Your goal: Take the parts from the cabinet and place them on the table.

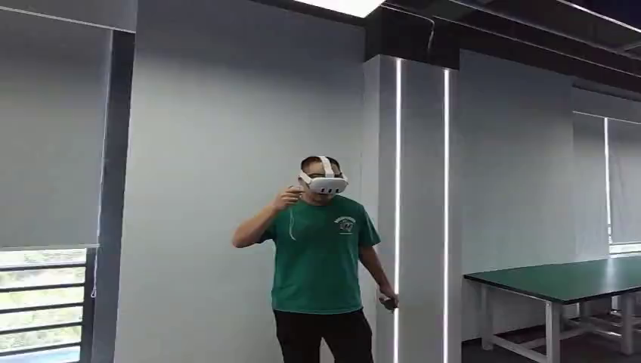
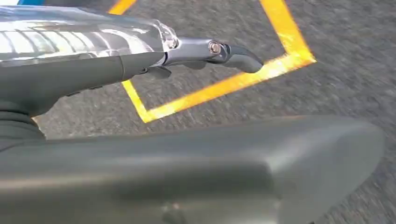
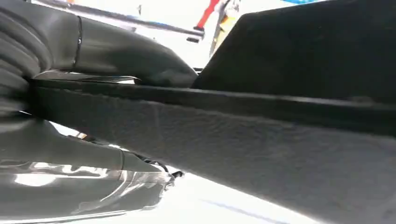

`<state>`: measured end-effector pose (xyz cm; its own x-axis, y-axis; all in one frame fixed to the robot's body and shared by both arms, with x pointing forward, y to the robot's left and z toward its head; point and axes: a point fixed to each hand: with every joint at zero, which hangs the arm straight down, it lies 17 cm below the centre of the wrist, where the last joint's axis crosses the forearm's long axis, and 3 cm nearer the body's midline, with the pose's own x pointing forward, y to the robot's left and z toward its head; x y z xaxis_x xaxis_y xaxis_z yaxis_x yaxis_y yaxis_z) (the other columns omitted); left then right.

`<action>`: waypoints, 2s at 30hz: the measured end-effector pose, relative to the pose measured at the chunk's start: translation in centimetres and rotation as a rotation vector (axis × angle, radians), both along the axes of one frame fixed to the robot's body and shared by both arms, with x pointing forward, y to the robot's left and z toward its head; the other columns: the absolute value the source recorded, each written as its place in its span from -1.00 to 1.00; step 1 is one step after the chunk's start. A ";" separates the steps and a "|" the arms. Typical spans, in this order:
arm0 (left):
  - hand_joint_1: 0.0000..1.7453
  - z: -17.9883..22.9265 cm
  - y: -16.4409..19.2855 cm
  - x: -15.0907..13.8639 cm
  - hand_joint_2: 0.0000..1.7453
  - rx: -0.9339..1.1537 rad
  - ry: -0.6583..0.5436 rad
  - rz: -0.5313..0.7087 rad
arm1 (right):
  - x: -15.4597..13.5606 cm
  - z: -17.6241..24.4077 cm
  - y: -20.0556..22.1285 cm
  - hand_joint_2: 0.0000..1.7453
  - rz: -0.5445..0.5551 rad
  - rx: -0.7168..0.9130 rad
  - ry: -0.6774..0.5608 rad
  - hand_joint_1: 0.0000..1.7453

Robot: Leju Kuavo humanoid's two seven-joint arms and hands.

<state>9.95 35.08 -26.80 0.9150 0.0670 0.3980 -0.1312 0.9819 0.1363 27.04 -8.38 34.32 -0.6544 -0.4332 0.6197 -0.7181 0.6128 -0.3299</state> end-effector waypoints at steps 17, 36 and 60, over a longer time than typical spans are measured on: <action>-1.00 -0.2 -0.7 -0.7 -1.00 -0.010 0.012 -0.001 | -0.1 -1.2 -0.1 1.00 -0.025 -0.003 0.025 1.00; -1.00 -0.3 -0.9 -1.3 -1.00 -0.010 0.026 -0.015 | 0.1 -0.5 -1.2 1.00 -0.022 0.003 0.007 1.00; -1.00 -0.1 -0.9 -0.2 -1.00 -0.011 0.011 -0.016 | 0.5 0.5 -1.8 1.00 -0.037 0.009 -0.023 1.00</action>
